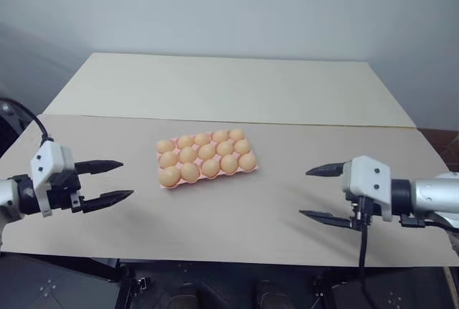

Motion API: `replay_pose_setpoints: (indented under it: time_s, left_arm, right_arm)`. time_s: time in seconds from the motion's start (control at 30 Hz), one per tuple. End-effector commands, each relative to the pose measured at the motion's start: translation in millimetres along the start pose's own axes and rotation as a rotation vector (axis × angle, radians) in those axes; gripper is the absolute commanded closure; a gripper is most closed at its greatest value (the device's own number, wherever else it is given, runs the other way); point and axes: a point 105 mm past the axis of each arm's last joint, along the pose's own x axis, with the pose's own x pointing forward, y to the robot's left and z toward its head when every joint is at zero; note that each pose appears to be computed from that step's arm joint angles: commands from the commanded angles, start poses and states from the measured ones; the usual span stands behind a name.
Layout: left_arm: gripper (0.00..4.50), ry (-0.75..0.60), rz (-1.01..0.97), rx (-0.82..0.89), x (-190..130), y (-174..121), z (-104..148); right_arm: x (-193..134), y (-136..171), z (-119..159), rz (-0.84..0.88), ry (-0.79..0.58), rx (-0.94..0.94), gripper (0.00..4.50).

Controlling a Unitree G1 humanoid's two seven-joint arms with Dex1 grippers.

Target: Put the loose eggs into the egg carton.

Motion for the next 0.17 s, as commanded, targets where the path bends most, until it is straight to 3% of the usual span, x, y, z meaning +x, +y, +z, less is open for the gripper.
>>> replay_pose_setpoints:
  time_s: [0.03,0.17]
  left_arm:
    - [0.84,-0.053,0.024,-0.015,-3.0,-4.5,9.7]
    - [0.84,-0.047,0.042,-0.043,-1.7,-6.8,5.6]
  right_arm:
    - [-9.0,-7.5,6.8,-0.009,-0.005,-0.069,0.00]
    - [-7.3,-10.8,8.6,-0.005,-0.013,-0.087,0.00]
